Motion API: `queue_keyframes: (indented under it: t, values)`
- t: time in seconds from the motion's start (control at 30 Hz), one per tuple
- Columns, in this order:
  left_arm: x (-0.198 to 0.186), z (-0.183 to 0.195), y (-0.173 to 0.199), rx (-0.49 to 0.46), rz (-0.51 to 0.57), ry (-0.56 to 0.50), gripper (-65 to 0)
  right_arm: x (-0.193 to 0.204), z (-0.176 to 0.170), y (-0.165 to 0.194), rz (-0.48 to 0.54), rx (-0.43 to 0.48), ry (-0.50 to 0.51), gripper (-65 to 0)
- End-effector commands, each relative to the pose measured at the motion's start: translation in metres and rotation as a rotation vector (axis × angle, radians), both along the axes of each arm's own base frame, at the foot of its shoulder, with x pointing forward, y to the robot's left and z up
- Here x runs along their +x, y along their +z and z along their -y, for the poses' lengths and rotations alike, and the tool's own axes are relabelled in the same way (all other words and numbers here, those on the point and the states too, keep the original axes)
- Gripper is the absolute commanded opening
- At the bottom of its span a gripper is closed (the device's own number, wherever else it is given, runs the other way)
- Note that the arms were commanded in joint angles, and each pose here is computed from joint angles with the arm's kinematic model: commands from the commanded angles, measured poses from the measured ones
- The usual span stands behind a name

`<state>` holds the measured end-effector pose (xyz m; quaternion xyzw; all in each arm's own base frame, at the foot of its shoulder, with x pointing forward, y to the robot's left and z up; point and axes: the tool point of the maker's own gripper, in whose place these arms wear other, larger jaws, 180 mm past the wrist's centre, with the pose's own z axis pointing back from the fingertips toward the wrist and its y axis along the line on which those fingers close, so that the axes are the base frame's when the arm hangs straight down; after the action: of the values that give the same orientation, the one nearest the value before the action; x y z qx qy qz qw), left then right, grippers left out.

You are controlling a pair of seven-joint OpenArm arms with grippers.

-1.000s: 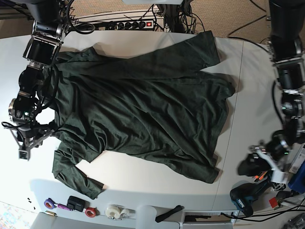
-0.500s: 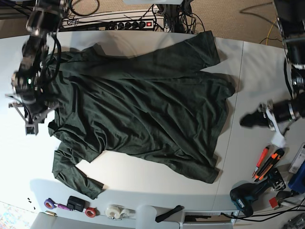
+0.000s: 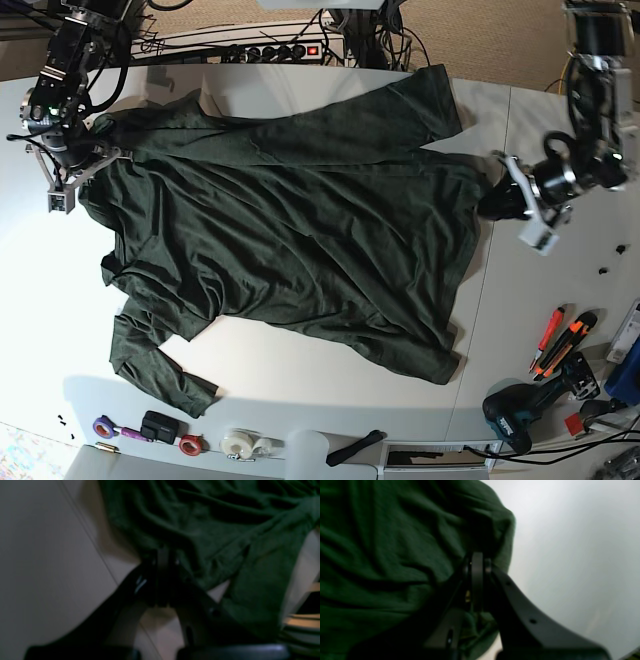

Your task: Layout the t-shirt on the table in an organized manner, then fold the t-shirt properly

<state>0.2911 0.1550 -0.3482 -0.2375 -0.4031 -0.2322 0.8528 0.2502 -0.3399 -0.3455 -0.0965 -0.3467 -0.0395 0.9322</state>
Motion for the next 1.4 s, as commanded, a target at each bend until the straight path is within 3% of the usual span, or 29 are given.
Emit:
queue_keyframes:
  t: [0.0, 0.17, 0.3, 0.5, 0.7, 0.93, 1.17, 1.37]
  values:
    - [0.010, 0.004, 0.021, -0.006, 0.091, -0.008, -65.0, 0.010, 0.005, 0.016, 0.061, -0.019, 0.009, -65.0]
    - [0.006, 0.027, 0.010, 0.070, 0.110, -0.070, -65.0, 0.014, 0.004, 0.015, 0.089, 0.012, 0.006, -65.0]
    - [0.008, 0.040, -0.008, 0.182, 0.144, -0.078, -65.0, 0.012, 0.009, -0.014, 0.039, 0.095, -0.039, -65.0]
    - [0.003, 0.056, -0.021, 0.215, 0.119, -0.092, -65.0, 0.010, 0.012, -0.046, -0.027, 0.162, -0.058, -65.0]
    - [-0.003, 0.032, -0.041, 0.341, 0.031, -0.043, -65.0, -0.002, 0.024, -0.058, -0.090, 0.101, -0.077, -65.0]
    - [-0.015, 0.003, -0.062, 0.455, -0.057, 0.048, -65.0, -0.018, 0.029, -0.066, -0.163, 0.097, -0.124, -65.0]
    - [-0.021, -0.002, -0.067, 0.475, -0.078, 0.067, -65.0, -0.050, 0.045, -0.077, -0.244, 0.038, -0.184, -65.0]
    - [-0.021, -0.002, -0.067, 0.476, -0.079, 0.067, -65.0, -0.070, 0.067, -0.071, -0.241, 0.035, -0.272, -65.0]
